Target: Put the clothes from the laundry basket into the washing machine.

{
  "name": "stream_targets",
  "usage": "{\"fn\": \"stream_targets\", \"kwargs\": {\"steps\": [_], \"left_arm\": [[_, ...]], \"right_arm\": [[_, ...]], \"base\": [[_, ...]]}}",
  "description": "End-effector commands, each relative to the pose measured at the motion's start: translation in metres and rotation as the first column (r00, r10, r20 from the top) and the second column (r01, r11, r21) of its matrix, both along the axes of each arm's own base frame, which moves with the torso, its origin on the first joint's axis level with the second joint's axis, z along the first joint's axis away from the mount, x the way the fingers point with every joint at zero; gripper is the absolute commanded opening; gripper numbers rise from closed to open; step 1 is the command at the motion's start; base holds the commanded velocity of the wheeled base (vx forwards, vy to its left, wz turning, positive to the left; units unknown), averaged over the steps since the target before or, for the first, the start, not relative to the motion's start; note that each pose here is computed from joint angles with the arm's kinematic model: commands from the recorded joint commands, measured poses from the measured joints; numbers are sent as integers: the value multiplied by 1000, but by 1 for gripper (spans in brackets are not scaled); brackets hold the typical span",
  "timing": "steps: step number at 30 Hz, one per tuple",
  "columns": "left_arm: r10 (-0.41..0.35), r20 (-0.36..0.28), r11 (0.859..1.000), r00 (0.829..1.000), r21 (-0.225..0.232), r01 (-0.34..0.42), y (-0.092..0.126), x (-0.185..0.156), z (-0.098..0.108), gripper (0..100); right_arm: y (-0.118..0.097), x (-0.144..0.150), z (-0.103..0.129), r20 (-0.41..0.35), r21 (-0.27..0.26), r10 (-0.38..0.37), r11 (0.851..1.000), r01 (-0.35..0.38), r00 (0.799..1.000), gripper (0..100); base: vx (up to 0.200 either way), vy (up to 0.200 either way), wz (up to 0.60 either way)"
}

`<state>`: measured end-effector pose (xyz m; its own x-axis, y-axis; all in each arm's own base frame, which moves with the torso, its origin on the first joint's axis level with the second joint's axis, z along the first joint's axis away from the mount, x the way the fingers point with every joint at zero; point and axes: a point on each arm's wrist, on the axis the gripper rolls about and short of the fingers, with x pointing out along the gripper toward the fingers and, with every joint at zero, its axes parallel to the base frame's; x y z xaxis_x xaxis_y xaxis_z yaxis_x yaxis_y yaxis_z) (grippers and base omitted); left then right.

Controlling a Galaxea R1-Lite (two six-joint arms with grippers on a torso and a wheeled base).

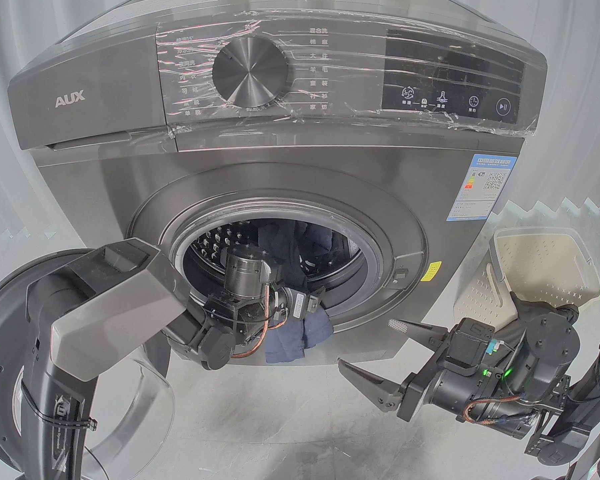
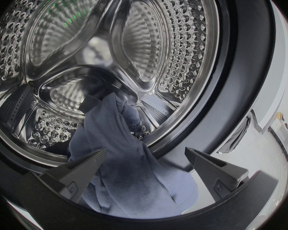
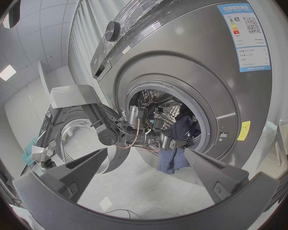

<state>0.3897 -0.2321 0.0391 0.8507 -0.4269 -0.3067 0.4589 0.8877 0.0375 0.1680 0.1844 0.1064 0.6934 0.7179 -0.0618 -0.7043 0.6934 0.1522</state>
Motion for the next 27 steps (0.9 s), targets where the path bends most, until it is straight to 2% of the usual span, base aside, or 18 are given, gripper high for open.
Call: {"fn": "stream_targets", "kwargs": {"steps": [1, 7, 14, 15, 24, 27], "left_arm": [[-2, -16, 1000, 1000, 26, 3, 0, 1, -15, 100], [-2, -43, 999, 999, 49, 4, 0, 2, -32, 100], [2, -28, 999, 1000, 41, -1, -4, 11, -38, 100], [4, -26, 999, 1000, 40, -3, -4, 12, -38, 0], [10, 1, 1000, 1000, 20, -11, -3, 16, -26, 0], [10, 22, 1000, 1000, 4, -10, -3, 15, -14, 0]], "right_arm": [[0, -1, -1, -2, -2, 3, 1000, -3, 1000, 100], [1, -1, -1, -3, -3, 4, 1000, -4, 1000, 100], [2, -2, -1, -4, -2, 10, 1000, -10, 1000, 100], [2, -2, -1, -4, -2, 10, 1000, -10, 1000, 100], [3, -1, 0, 1, 4, 10, 1000, -10, 1000, 100], [3, -1, 0, 2, 5, 10, 1000, -10, 1000, 100]], "base": [[0, 0, 0], [0, 0, 0], [0, 0, 0], [0, 0, 0], [0, 0, 0], [0, 0, 0]]}}
